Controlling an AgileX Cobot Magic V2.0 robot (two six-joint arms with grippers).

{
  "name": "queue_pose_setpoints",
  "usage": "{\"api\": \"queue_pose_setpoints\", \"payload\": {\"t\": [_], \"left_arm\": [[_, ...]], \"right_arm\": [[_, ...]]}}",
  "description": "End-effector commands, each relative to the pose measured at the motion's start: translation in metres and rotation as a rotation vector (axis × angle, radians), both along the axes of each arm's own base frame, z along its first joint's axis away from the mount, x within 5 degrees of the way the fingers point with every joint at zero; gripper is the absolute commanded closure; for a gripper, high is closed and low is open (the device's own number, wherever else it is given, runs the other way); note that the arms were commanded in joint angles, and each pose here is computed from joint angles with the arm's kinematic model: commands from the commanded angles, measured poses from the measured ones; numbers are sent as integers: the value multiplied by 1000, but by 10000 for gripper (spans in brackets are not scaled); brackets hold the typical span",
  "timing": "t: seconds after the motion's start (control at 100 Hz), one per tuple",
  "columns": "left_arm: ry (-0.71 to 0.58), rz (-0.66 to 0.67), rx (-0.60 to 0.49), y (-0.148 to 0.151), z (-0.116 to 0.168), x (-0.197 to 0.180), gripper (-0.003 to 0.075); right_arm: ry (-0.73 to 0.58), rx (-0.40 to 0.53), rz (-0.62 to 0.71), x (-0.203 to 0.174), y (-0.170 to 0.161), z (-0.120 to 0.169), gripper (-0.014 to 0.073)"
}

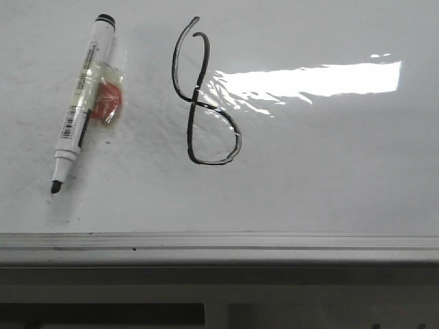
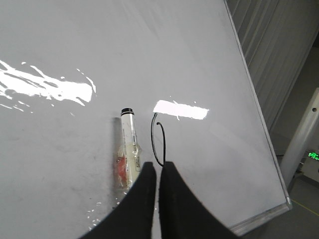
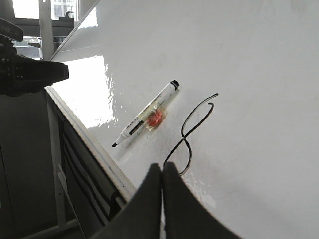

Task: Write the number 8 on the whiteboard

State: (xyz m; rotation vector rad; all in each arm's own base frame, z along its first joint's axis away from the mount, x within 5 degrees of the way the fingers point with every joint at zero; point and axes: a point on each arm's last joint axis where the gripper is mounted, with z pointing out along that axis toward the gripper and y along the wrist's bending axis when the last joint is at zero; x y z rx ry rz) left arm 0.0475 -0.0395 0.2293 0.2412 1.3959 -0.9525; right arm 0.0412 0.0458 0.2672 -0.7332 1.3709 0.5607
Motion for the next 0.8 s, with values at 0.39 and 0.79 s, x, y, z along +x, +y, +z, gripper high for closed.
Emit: {"api": "queue_pose_setpoints", "payload": {"t": [0.39,0.79], "left_arm": [[-199,474,296,22,-11,4,741],[113,658,495,34,-41,7,741]], "right_arm": [[-72,64,4,-1,0,14,659],[-72,64,4,-1,0,14,659]]}}
